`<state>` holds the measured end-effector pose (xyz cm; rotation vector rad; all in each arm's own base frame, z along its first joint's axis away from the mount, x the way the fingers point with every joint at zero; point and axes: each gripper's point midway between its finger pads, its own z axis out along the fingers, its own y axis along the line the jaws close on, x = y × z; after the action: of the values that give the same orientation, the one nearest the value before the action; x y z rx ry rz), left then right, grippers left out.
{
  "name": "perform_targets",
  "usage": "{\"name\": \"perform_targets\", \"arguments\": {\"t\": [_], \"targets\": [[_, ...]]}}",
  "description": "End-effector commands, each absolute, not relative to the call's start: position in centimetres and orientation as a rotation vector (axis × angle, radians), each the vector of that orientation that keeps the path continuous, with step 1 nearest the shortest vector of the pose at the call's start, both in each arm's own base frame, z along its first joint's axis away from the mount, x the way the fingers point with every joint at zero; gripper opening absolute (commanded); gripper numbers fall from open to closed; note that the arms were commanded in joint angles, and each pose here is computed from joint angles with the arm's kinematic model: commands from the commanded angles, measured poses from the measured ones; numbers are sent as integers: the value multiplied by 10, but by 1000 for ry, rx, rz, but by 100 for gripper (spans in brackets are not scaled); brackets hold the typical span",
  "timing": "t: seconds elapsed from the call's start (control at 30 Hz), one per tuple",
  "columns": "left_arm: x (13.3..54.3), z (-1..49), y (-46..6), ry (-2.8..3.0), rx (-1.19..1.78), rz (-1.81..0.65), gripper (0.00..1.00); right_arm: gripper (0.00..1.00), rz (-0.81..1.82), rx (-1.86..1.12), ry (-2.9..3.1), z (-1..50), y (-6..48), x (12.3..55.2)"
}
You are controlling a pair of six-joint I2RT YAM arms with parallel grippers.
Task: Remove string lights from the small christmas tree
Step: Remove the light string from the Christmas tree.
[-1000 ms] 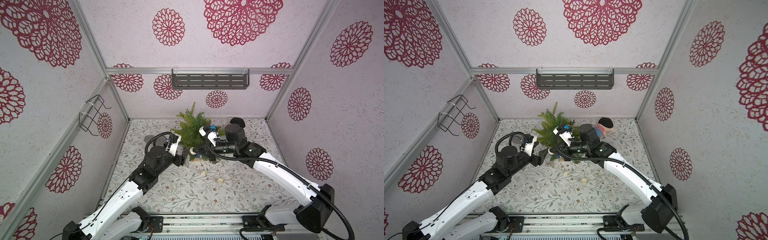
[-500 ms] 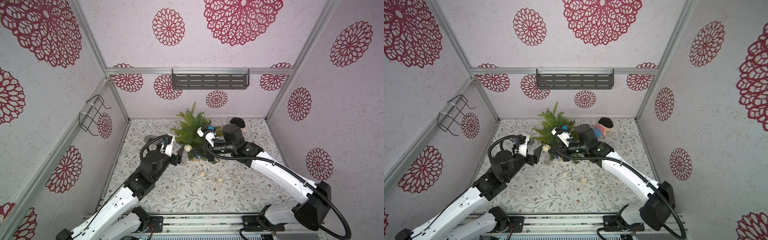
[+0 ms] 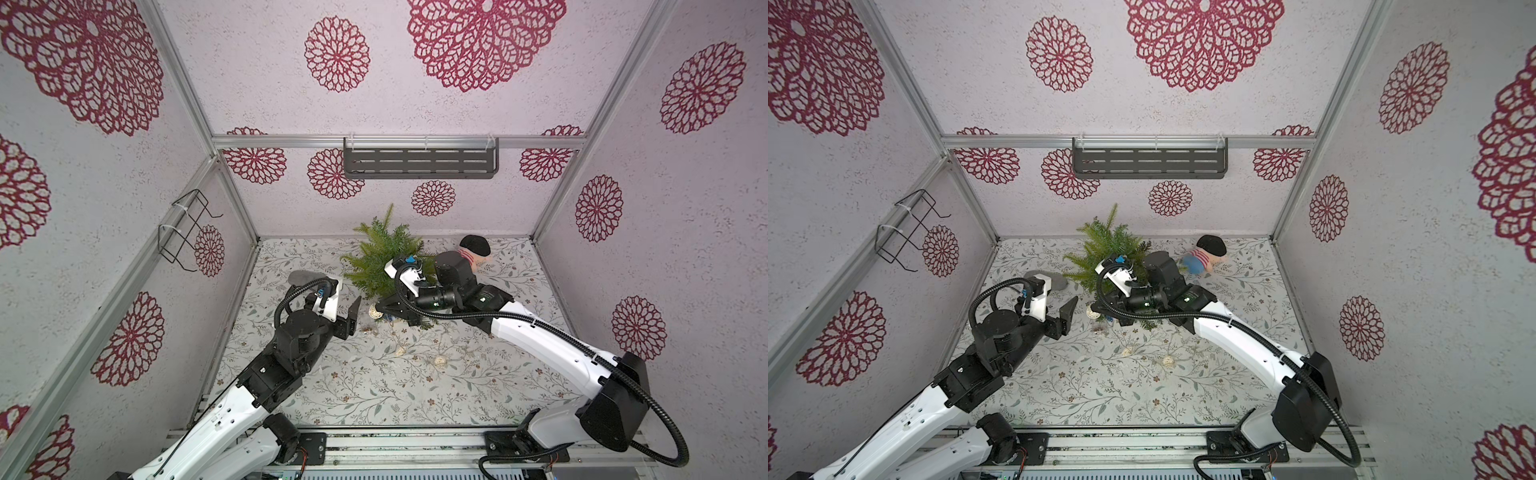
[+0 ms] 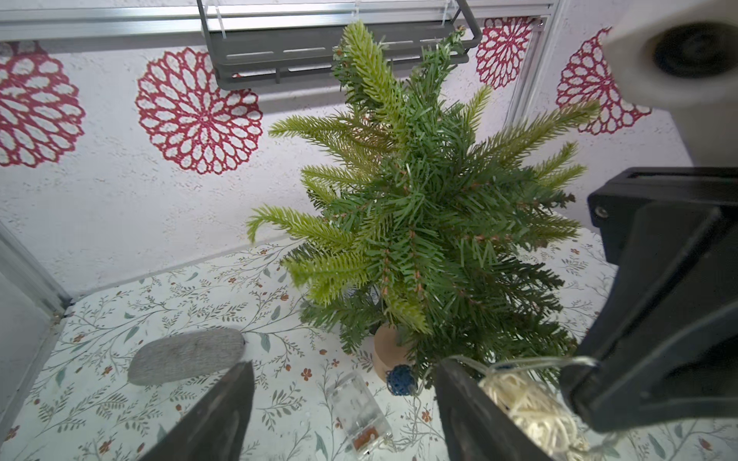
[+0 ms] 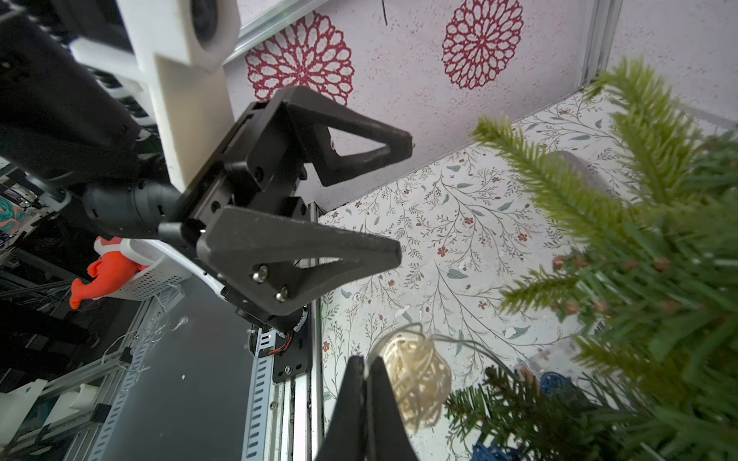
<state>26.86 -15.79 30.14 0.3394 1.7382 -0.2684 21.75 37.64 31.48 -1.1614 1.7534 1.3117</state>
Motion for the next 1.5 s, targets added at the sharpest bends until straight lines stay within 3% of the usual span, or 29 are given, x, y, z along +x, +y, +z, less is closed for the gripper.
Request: {"name": "perform_targets", "arguments": {"t": [0.0, 0.37, 0.63, 1.17, 1.47], "targets": [[260, 280, -160, 1791, 320, -336, 75, 0, 1344, -1191, 1658, 340, 376, 206], [253, 255, -129, 1855, 111, -374, 75, 0, 1379, -1312, 1659, 325, 396, 180], [274, 257, -113, 1918, 8, -337, 75, 0, 1401, -1390, 1622, 327, 416, 162], [299, 268, -94, 1942, -106, -382, 76, 0, 1285, -1407, 1553, 361, 443, 207], [315, 278, -71, 1945, -172, -334, 77, 0, 1366, -1490, 1549, 350, 449, 188]]}}
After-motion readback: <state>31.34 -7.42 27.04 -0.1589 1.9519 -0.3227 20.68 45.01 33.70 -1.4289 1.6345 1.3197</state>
